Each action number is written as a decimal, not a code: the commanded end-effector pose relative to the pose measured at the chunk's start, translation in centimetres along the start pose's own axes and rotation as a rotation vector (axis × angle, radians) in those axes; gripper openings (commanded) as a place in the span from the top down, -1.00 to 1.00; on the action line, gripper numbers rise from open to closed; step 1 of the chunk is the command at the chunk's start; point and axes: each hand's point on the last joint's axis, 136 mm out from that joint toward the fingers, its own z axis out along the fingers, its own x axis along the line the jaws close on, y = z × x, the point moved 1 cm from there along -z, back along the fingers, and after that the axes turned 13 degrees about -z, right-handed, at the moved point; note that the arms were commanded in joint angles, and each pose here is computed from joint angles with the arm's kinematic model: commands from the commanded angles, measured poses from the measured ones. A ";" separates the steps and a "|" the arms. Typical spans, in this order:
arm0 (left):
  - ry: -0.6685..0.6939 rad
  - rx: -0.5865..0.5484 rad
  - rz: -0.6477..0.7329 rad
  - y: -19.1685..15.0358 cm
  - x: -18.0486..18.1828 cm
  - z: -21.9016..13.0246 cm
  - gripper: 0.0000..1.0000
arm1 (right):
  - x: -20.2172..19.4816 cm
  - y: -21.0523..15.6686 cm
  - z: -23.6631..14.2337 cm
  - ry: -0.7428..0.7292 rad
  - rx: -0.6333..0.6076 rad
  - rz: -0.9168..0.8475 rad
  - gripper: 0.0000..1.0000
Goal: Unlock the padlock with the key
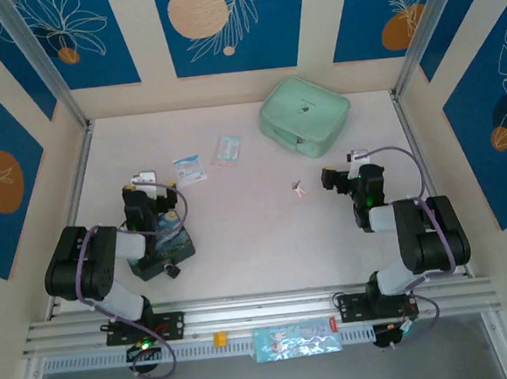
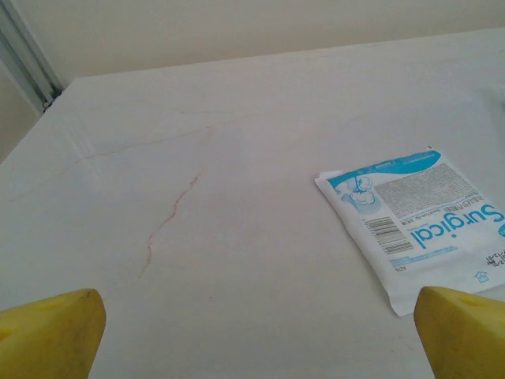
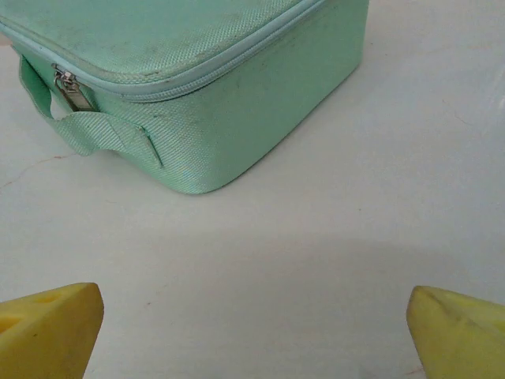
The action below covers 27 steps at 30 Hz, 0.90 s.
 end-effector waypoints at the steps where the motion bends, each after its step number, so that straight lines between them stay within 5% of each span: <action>1: -0.015 0.012 0.007 -0.1 -0.1 0.1 -0.99 | 0.2 1.4 0.1 0.004 -0.043 -0.025 -0.98; 27: -0.015 0.015 0.004 -0.2 -0.1 0.1 -0.99 | 0.1 1.3 0.1 0.024 -0.039 -0.013 -0.98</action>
